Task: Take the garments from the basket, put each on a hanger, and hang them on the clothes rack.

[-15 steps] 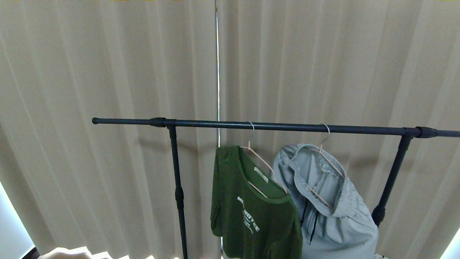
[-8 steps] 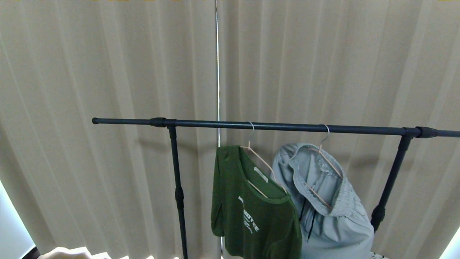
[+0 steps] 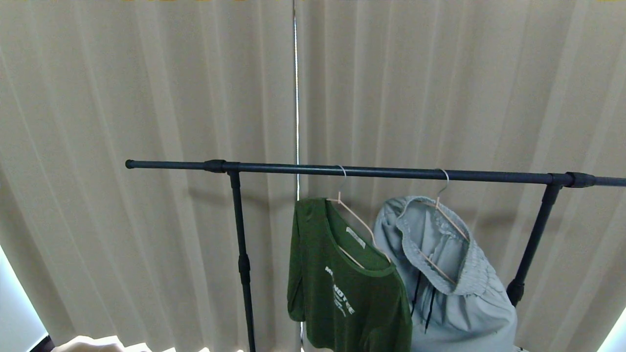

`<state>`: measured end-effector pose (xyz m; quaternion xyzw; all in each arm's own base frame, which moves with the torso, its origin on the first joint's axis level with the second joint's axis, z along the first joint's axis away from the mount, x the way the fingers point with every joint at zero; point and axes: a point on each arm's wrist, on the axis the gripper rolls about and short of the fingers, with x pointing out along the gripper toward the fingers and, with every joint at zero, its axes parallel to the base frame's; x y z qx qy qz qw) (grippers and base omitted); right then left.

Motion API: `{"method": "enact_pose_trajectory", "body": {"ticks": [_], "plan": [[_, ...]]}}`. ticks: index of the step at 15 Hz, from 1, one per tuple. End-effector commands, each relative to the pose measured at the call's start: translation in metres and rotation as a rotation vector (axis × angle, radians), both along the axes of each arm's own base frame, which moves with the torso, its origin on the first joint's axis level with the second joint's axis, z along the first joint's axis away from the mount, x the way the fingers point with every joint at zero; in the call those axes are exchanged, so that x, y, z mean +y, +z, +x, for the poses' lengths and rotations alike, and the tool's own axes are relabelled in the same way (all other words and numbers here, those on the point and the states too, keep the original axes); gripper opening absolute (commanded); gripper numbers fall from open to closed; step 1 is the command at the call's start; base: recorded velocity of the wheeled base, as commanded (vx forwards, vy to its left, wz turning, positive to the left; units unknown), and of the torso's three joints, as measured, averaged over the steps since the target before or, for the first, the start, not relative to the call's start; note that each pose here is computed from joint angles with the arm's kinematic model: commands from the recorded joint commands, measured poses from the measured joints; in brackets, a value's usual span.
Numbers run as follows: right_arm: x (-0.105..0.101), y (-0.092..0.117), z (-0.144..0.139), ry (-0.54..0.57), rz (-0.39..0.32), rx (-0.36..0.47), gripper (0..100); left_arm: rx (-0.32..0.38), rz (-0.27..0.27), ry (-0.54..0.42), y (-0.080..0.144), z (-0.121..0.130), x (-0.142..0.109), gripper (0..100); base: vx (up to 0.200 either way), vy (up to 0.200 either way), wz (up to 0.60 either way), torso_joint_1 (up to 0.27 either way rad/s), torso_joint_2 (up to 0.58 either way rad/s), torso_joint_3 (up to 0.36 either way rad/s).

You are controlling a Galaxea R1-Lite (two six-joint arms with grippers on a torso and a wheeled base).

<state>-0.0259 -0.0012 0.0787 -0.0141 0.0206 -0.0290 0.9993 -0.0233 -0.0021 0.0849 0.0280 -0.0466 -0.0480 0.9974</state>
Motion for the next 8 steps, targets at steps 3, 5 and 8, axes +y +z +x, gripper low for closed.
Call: {"method": "enact_pose_trajectory", "body": {"ticks": [3,5,8], "plan": [[-0.0009,-0.003,0.0016,-0.042,0.013,-0.016,100,-0.001,0.0,0.0,0.0,-0.0001,0.0,100,0.0,0.0,0.0,0.0,0.0,0.0],[-0.0008,-0.0029,0.0015,-0.035,0.01,-0.014,100,-0.001,0.0,0.0,0.0,-0.0001,0.0,100,0.0,0.0,0.0,0.0,0.0,0.0],[-0.0008,-0.0027,0.0015,-0.035,0.012,-0.015,100,-0.001,0.0,0.0,0.0,-0.0001,0.0,100,0.0,0.0,0.0,0.0,0.0,0.0]]}}
